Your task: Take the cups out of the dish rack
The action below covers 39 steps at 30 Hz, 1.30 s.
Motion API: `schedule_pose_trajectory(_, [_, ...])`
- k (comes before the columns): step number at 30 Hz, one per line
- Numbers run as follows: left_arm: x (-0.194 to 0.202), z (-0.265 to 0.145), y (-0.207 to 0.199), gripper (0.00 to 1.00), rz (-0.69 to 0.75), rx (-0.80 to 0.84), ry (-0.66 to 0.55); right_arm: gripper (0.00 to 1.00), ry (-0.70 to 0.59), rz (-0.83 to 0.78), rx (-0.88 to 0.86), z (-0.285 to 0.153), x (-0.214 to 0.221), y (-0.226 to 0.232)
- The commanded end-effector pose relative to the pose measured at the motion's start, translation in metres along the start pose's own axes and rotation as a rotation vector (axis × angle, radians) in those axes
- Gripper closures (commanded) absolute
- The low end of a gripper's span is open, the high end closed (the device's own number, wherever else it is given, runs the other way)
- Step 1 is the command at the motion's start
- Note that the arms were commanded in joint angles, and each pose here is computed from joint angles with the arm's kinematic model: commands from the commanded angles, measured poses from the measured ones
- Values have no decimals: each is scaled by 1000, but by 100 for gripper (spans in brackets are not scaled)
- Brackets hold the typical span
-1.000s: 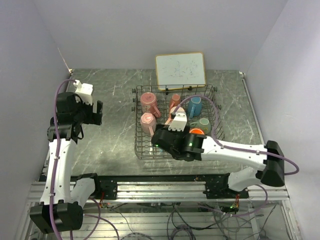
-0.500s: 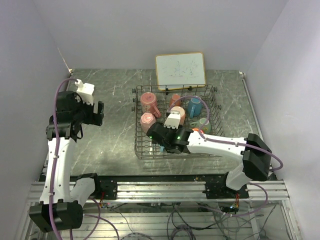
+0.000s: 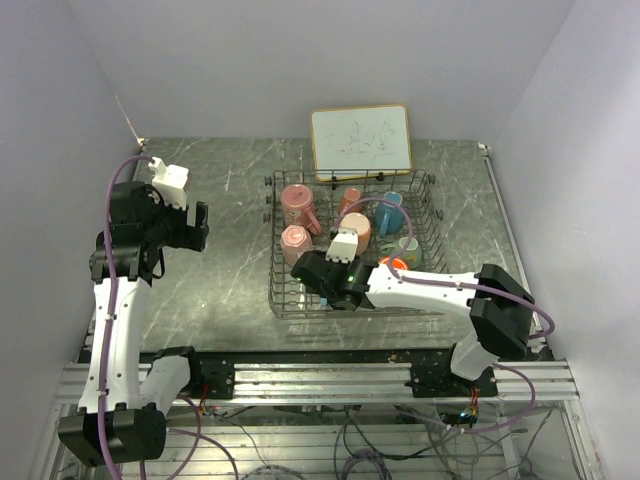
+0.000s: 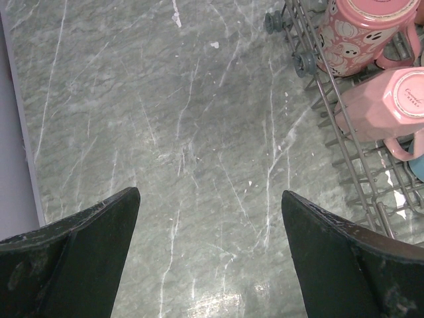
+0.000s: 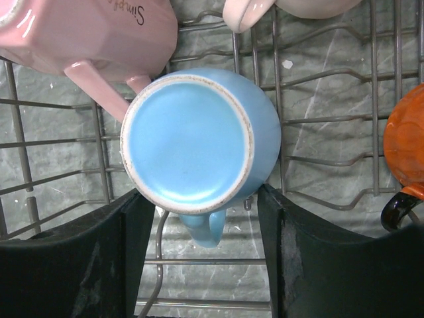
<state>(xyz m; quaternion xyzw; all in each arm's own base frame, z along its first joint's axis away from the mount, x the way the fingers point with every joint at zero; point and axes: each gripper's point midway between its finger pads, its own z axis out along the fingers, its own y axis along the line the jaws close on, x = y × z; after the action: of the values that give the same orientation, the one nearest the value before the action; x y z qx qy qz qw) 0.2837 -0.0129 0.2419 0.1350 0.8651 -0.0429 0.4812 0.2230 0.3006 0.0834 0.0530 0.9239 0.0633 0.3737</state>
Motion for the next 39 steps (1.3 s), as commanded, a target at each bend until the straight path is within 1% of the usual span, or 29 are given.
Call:
schedule_pose_trajectory(1, [-11,-9,-4,1,1,17,-27,43,-32,18,30,9,3,-9])
schedule_pose_trajectory(5, [-8,-9,-4,1,7,18,-21,45,-42,-18,32,9,7,-10])
schedule_pose_trajectory(10, [-10,-11,-6,1,7,25,-26,43,-51,-41,25,8,10,-15])
schedule_pose_trajectory(16, [-11,-11,-6,1,1,29,-24,48,-55,-88,20,8,16,-18])
schedule_pose_trajectory(20, [-12,-12,-6,1,2,26,-27,62,-54,-100,15,7,17,-17])
schedule_pose_trajectory(26, [-12,-12,-6,1,-1,25,-27,77,-63,-99,6,1,13,-14])
schedule_pose_trajectory(30, [-14,-13,-7,1,1,28,-34,90,-69,-99,6,-3,8,-16])
schedule_pose_trajectory(33, [-14,-14,-7,1,9,29,-37,98,-103,-80,-31,-18,-14,-3])
schedule_pose_trajectory(34, [-14,-14,-7,1,9,28,-38,100,-115,-74,-42,-23,-20,0])
schedule_pose_trajectory(36, [-12,-12,-7,1,5,29,-33,100,-131,-67,-64,-33,-32,3])
schedule_pose_trajectory(39, [-9,-13,-14,1,44,73,-39,100,-153,-44,-112,-49,-50,11])
